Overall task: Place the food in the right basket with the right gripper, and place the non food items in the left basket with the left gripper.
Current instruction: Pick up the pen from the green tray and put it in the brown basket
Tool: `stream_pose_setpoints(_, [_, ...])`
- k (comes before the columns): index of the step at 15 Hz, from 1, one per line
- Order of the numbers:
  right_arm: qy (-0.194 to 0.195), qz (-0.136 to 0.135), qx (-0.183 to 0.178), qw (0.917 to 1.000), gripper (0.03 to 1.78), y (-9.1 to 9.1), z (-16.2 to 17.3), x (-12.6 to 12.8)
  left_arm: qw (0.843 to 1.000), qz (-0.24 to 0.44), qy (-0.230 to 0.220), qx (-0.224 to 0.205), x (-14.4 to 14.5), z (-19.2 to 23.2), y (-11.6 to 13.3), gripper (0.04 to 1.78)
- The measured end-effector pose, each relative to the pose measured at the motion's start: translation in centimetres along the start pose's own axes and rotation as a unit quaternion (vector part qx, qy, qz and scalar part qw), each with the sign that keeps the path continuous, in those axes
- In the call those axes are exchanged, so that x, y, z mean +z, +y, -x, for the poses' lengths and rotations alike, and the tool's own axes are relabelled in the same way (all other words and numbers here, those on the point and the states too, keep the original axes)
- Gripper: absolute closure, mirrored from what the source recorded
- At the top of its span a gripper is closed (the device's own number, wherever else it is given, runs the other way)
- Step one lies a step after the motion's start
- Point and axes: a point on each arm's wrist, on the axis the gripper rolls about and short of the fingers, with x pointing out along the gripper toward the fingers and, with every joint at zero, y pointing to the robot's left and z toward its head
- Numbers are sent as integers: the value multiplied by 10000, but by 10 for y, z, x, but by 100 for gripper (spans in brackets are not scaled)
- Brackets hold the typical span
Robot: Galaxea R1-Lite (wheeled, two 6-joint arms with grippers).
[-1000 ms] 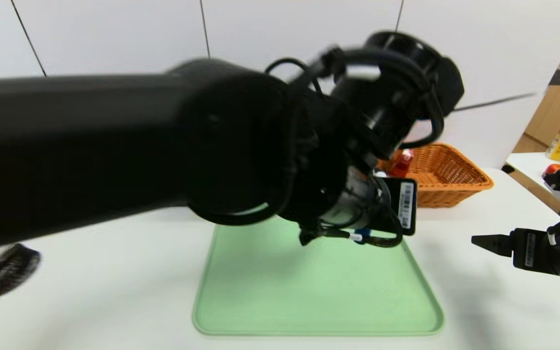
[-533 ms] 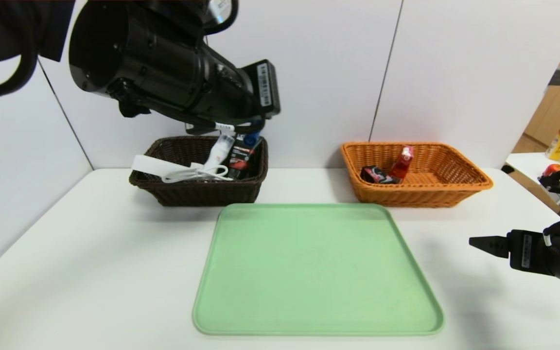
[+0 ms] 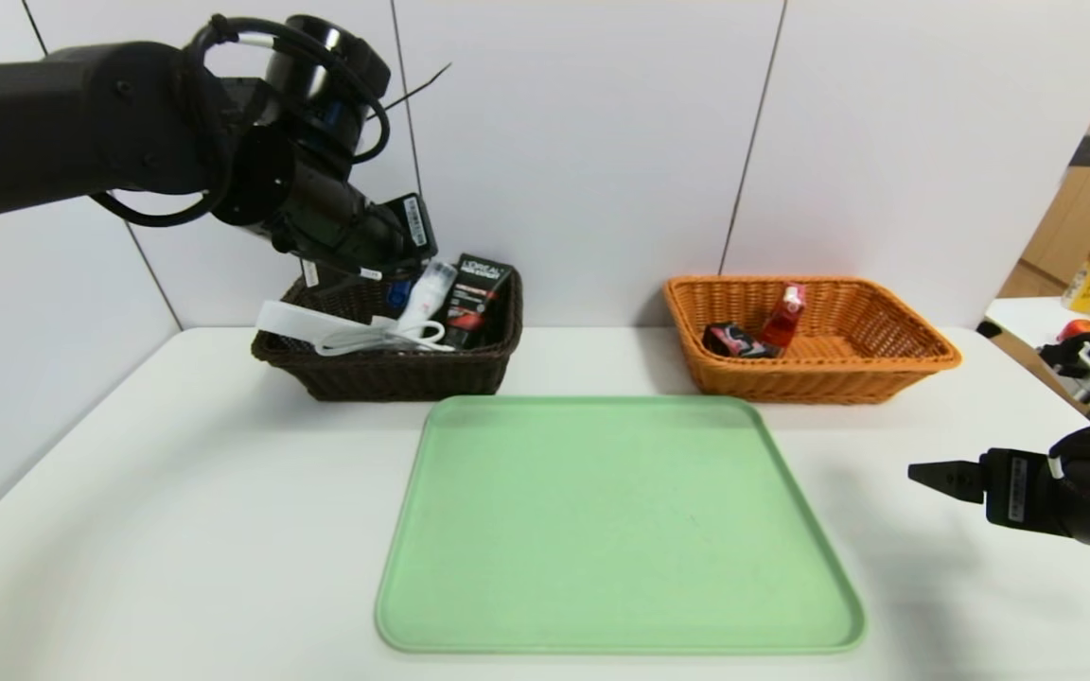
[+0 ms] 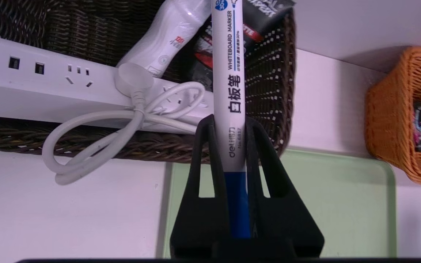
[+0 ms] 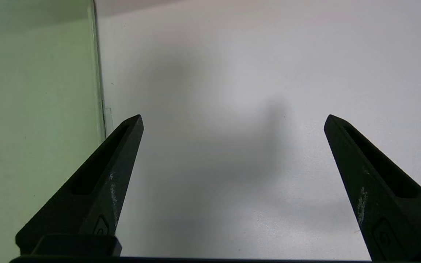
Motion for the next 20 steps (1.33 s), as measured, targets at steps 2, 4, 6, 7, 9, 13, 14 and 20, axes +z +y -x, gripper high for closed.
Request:
stream_pose_setpoints(2, [2, -4, -5, 10000, 10, 0, 0, 0, 9996, 208, 75, 149, 4, -19, 12, 163])
stream_pose_setpoints(4, [1, -2, 0, 10000, 10, 0, 0, 0, 9991, 327, 166, 194, 8, -34, 23, 163])
stream_pose_setpoints(6, [-12, -2, -1, 10000, 10, 0, 1, 0, 9985, 428, 136, 299, 12, -45, 33, 163])
stream_pose_setpoints(7, [-18, -4, -4, 10000, 10, 0, 1, -1, 9982, 459, 152, 364, 12, -50, 38, 163])
stream_pose_setpoints(9, [-40, -1, -4, 10000, 10, 0, 3, -1, 9976, 495, 176, 459, 13, -57, 44, 163])
stream_pose_setpoints(13, [-82, -6, 6, 10000, 10, 0, 5, 0, 9974, 528, 116, 475, 14, -67, 48, 106])
stream_pose_setpoints(14, [-97, -7, 5, 10000, 10, 0, 6, 0, 9974, 520, 121, 480, 14, -68, 49, 94])
stream_pose_setpoints(20, [-233, -7, 31, 9997, 10, 0, 12, 2, 9984, 380, -316, 259, 31, -21, 43, 50])
